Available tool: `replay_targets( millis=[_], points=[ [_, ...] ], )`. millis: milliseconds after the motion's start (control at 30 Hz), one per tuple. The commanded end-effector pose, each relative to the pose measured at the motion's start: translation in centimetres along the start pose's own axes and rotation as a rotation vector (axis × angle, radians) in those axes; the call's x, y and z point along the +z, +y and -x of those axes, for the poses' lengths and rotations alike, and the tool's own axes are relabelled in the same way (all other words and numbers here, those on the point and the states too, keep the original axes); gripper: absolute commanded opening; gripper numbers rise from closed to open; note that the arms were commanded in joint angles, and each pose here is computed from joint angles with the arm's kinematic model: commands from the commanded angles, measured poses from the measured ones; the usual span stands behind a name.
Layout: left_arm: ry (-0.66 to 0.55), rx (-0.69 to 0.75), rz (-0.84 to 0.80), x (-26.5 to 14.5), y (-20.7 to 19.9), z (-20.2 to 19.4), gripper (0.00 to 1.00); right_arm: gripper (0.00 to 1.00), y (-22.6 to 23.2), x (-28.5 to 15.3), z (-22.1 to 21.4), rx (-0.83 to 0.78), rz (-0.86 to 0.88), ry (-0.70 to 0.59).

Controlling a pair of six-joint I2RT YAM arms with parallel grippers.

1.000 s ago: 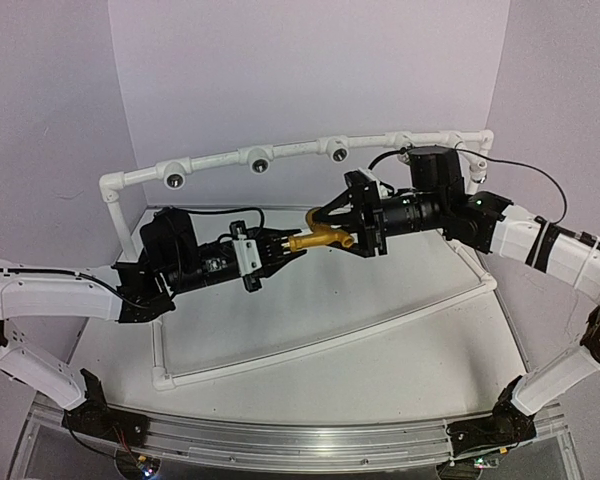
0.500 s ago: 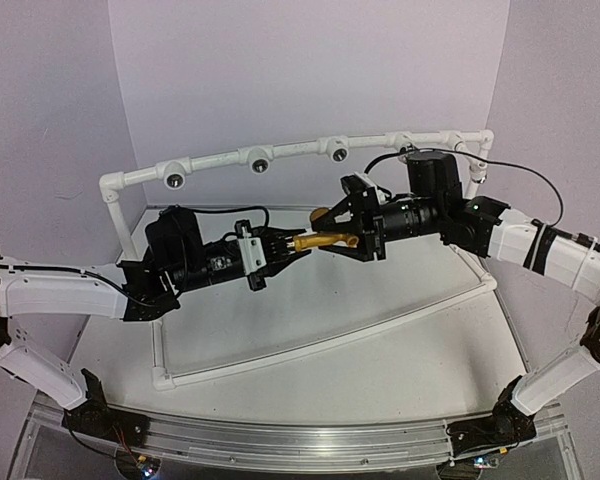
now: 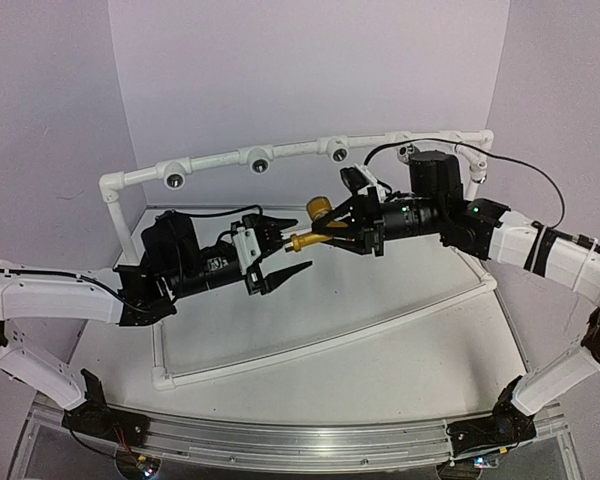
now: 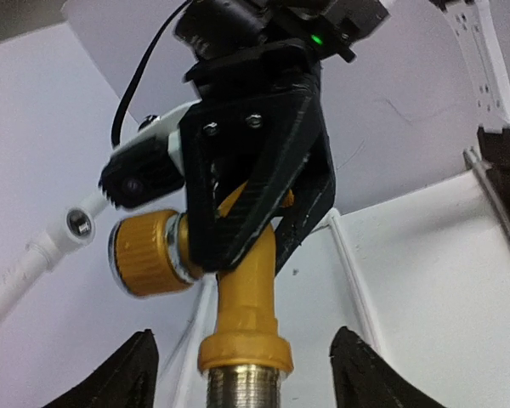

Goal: Install the water faucets
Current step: Pass from the left arm to the right, then hold the pipe with the faucet installed at the center of the board.

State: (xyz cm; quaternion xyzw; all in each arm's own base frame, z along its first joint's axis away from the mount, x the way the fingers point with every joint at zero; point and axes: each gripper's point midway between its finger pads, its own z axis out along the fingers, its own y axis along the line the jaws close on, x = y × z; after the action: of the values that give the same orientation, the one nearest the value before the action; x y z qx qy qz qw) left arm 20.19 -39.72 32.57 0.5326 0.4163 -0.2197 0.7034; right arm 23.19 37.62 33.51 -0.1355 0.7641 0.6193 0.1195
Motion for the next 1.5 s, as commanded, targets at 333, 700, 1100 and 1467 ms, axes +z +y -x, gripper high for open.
replay_targets(
  millis=[333,700,1100,1467],
  points=[
    [-0.029,-1.01,0.052,-5.9,0.3,0.5,0.82,0.0,-0.2,-10.9,5.2,-1.028,-0.68,-0.341],
    [0.173,-1.157,-0.203,0.2,-5.4,-3.4,0.81,0.0,2.7,-11.8,6.1,-1.33,-0.735,-0.285],
    [0.684,-0.999,-0.391,7.2,-13.8,-15.4,0.8,0.0,3.3,-9.8,5.1,-1.969,-0.986,-0.085],
    [0.943,-0.583,-0.369,7.9,-17.9,-23.5,0.81,0.0,4.1,-8.1,7.5,-2.5,-1.363,-0.231]
  ],
)
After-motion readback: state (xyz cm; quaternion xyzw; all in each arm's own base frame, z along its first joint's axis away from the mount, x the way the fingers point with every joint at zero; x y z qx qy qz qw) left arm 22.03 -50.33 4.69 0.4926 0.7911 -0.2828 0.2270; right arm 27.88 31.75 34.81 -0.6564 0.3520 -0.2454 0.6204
